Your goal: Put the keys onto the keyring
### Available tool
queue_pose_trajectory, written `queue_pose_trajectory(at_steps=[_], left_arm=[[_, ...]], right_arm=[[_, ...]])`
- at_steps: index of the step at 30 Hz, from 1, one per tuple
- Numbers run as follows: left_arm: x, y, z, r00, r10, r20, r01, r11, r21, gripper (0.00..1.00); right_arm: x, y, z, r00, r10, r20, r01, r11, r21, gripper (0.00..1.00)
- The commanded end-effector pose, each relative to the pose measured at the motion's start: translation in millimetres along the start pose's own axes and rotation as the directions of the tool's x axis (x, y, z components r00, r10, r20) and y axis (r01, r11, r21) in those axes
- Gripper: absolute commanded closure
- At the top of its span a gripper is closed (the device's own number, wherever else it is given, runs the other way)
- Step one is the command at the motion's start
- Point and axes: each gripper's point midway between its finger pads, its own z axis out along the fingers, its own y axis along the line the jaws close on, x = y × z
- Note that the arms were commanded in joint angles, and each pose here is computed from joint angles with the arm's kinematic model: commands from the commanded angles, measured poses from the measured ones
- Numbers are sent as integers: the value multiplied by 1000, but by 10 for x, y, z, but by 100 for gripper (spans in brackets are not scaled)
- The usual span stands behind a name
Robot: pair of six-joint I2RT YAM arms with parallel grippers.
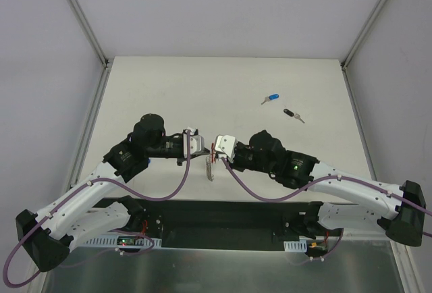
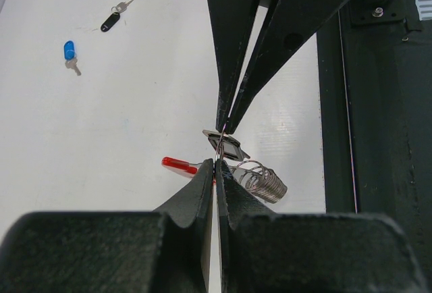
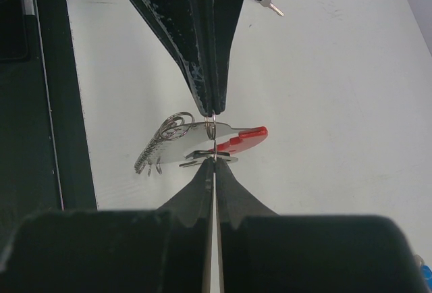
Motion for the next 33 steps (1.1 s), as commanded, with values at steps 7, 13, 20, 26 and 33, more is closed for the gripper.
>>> queue_pose_trajectory(at_steps=[7, 13, 20, 26, 33], left_arm=[[-120, -8, -3, 997, 54, 50, -54, 999, 2, 100], [-125, -11, -6, 997, 55, 52, -55, 998, 3, 100], [-113, 10, -21, 997, 64, 45, -64, 998, -15, 100], [-102, 26, -33, 996, 74, 40, -73, 997, -29, 100], [-107, 30, -35, 997, 73, 40, -72, 997, -31, 100]], right_arm=[[-377, -67, -42, 995, 11, 100, -12, 1000, 4, 99], [-382, -49, -33, 995, 15, 101, -14, 1000, -8, 99], [-326, -79, -28, 997, 16, 80, -17, 1000, 14, 99], [-287, -107, -44, 998, 15, 64, -17, 999, 32, 98], [-315, -78, -50, 997, 19, 78, -21, 1000, 14, 98]])
